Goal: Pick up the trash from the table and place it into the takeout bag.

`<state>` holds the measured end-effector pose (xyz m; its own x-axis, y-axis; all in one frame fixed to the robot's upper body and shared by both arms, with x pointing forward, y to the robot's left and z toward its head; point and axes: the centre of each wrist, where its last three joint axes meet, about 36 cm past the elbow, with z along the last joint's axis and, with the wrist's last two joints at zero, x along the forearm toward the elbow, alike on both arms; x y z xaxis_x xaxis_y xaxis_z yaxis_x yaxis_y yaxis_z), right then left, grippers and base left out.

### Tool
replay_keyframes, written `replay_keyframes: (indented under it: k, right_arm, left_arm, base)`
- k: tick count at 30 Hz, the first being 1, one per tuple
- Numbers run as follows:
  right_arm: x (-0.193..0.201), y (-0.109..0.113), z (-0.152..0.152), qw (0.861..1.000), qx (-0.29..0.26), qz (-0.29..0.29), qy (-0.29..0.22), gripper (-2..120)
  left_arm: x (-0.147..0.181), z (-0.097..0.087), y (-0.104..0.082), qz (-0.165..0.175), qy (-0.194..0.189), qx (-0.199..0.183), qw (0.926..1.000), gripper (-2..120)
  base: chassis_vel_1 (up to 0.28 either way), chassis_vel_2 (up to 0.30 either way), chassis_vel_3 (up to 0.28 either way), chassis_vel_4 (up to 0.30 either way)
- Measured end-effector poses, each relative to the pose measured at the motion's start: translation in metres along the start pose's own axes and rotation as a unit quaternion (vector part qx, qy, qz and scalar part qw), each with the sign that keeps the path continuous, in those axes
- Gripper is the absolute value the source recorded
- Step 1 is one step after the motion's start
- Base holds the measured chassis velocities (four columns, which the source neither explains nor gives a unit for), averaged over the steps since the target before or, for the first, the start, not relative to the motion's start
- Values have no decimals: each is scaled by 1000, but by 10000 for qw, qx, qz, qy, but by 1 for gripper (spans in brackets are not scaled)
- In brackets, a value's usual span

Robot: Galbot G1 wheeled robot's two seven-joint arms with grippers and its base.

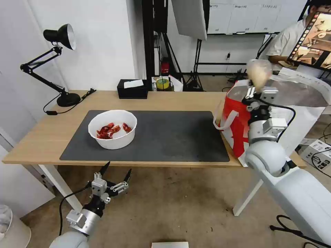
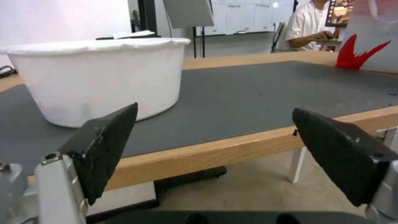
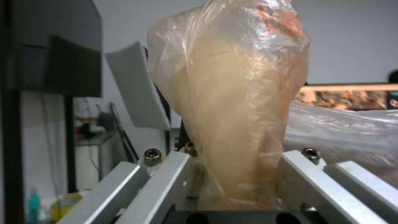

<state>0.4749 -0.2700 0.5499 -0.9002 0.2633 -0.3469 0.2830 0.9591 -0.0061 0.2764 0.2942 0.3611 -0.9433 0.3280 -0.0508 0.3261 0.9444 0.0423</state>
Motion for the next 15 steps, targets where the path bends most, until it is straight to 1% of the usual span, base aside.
replay_keyframes:
  k: [1, 5, 9, 11, 12, 13, 15]
  right_arm:
    - [0, 0, 0, 10000, 0, 0, 0, 8]
    - [-6, -5, 0, 9992, 106, 185, 328, 7]
    - [-8, -7, -2, 9988, 173, 180, 413, 7]
    - [-11, -8, -5, 9987, 175, 155, 443, 15]
    - [-15, -8, -8, 9988, 160, 133, 447, 24]
    - [-15, -8, -8, 9988, 160, 133, 447, 24]
    - [-18, -7, -12, 9989, 140, 88, 439, 32]
  left_arm:
    - [0, 0, 0, 0, 0, 0, 10000, 100]
    - [0, -2, -2, 14, -7, 26, 10000, 100]
    - [0, -2, -2, 18, -3, 37, 10000, 100]
    - [-1, -2, -2, 20, -5, 39, 10000, 100]
    - [-1, -3, -2, 22, -4, 38, 10000, 100]
    - [-1, -3, -2, 22, -4, 38, 10000, 100]
    - [-1, -2, -2, 25, 1, 39, 10000, 100]
  base:
    - [0, 0, 0, 0]
    - [0, 0, 0, 0]
    - [0, 0, 0, 0]
    - [0, 0, 0, 0]
    - [0, 0, 0, 0]
    - [0, 0, 0, 0]
    - [0, 0, 0, 0]
